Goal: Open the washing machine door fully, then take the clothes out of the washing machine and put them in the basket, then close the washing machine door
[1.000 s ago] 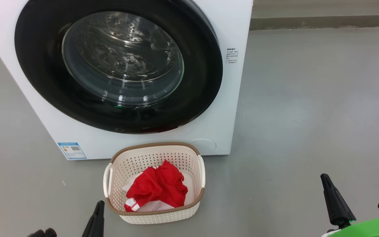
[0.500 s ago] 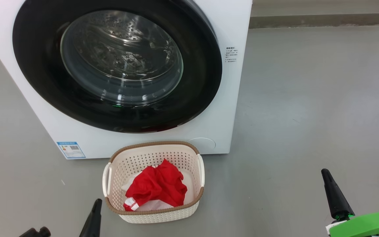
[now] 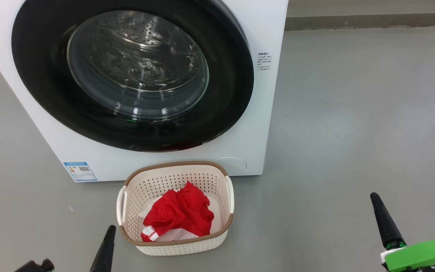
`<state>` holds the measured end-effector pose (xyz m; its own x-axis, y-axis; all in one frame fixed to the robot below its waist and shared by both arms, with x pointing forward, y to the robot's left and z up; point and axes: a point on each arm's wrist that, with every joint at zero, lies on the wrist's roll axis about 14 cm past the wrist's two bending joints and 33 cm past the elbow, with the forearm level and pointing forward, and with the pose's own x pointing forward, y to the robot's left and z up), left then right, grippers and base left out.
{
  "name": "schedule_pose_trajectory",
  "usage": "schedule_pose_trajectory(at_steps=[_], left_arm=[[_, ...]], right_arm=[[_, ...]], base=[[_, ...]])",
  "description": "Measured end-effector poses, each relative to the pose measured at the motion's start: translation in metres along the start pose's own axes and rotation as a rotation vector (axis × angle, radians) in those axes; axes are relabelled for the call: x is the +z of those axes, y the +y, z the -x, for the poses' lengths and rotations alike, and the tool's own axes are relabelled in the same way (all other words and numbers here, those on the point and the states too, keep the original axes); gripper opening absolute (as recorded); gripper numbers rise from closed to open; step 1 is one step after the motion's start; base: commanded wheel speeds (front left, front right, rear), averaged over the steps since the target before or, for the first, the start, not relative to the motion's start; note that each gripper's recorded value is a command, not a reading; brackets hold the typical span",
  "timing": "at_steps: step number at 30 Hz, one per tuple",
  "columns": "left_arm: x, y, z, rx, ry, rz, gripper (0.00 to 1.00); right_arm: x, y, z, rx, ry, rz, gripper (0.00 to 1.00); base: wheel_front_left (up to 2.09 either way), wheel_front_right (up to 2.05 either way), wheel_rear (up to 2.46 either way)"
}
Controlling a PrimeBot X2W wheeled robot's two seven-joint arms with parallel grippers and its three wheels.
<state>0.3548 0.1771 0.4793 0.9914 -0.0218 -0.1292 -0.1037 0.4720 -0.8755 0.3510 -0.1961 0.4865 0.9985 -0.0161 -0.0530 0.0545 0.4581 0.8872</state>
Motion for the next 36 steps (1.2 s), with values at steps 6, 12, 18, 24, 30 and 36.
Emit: schedule_pose_trajectory(at_steps=[6,12,18,24,30,36], left_arm=[[0.003,0.001,-0.004,0.0,-0.001,0.064,0.0],[0.003,0.002,-0.006,-0.003,0.004,0.131,0.0],[0.004,0.001,-0.009,-0.013,0.008,0.195,0.0],[0.006,0.004,-0.011,-0.006,0.007,0.261,0.0],[0.007,0.001,-0.015,-0.021,0.005,0.328,0.0],[0.011,0.0,-0.018,-0.035,0.001,0.395,0.0]], right_arm=[[0.002,0.002,-0.006,0.005,-0.002,-0.067,0.0],[0.0,-0.001,-0.007,-0.006,0.003,-0.135,0.0],[0.001,0.0,-0.012,-0.004,0.0,-0.201,0.0],[0.002,0.0,-0.015,-0.005,0.0,-0.265,0.0],[0.001,-0.005,-0.015,-0.023,0.002,-0.326,0.0],[0.005,-0.001,-0.022,-0.011,-0.002,-0.387,0.0]], base=[[0.0,0.0,0.0],[0.0,0.0,0.0],[0.0,0.0,0.0],[0.0,0.0,0.0],[0.0,0.0,0.0],[0.0,0.0,0.0]])
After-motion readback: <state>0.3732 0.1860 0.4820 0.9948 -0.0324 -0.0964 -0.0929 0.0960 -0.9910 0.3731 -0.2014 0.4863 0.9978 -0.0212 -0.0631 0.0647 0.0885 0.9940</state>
